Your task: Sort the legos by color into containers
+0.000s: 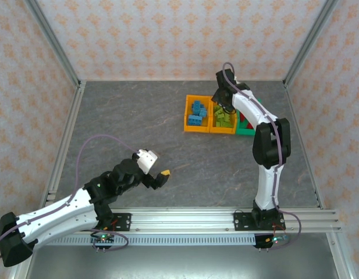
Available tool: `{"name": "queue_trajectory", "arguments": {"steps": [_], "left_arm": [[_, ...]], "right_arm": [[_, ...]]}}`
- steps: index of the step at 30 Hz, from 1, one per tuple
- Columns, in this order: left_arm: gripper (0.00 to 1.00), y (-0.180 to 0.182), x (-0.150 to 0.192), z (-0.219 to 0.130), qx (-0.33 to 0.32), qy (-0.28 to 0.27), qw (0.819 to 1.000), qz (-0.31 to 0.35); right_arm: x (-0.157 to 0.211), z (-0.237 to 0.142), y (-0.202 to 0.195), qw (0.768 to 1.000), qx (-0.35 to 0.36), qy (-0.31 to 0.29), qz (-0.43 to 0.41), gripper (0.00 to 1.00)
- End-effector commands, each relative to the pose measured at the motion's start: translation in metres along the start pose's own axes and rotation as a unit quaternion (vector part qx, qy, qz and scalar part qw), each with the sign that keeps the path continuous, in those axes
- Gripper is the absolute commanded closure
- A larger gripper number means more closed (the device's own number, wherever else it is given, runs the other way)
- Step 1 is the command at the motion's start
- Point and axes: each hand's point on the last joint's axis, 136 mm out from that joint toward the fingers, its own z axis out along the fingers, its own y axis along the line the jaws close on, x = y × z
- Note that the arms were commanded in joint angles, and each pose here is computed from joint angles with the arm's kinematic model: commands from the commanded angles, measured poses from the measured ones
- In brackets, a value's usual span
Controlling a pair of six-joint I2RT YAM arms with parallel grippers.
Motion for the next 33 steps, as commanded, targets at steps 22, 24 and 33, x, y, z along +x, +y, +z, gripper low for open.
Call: {"name": "queue_trajectory", "arguments": {"steps": [22, 24, 33], "left_arm": [[0.00, 0.201, 0.003, -0.055, -0.456, -0.090, 0.874, -0.139], [0.00, 0.220, 0.005, -0.051, -0.460, -0.088, 0.870, -0.156], [0.00, 0.291, 0.046, 0.022, -0.447, -0.021, 0.881, -0.154]], "right_arm": [[0.048, -0.131, -0.216, 0.909, 0.101, -0.391, -0.102, 0.01], [0.049, -0.109, -0.223, 0.918, 0.108, -0.368, -0.099, 0.01], [0.023, -0.029, -0.208, 0.927, 0.052, -0.358, -0.102, 0.01]]}}
